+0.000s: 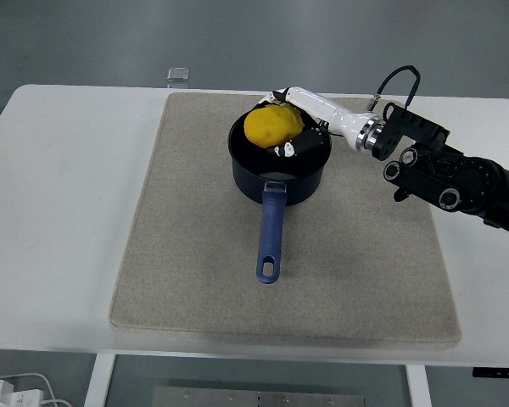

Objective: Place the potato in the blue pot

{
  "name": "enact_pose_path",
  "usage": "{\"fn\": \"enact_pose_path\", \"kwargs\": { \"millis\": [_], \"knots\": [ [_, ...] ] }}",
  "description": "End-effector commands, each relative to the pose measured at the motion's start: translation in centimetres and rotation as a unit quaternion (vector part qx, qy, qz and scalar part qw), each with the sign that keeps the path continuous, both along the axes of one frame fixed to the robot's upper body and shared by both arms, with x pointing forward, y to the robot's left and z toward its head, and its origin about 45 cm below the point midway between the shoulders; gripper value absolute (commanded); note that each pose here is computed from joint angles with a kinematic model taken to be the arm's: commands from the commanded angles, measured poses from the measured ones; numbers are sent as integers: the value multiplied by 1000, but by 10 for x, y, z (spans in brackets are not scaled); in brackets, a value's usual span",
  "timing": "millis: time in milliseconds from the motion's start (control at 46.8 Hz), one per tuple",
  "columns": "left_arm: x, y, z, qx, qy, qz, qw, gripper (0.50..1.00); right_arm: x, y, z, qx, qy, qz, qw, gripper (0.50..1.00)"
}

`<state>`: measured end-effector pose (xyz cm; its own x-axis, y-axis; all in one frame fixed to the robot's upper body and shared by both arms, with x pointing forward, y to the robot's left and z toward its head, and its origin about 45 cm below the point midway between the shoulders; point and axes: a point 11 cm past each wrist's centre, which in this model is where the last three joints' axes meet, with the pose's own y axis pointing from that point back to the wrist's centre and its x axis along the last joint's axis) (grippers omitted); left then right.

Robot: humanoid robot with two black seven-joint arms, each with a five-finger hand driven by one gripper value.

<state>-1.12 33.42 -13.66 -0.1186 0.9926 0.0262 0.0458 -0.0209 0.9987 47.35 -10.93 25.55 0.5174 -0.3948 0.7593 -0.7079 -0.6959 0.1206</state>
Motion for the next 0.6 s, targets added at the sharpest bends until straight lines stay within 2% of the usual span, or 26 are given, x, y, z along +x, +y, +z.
{"fn": "enact_pose_path", "kwargs": {
  "millis": [0, 577],
  "knots": [
    [0, 0, 0, 0, 0, 0, 1000, 1000, 0, 0, 1, 1, -1, -2, 1000, 954],
    [0, 0, 0, 0, 0, 0, 1000, 1000, 1, -1, 2, 7, -1, -6, 1000, 954]
  ]
}}
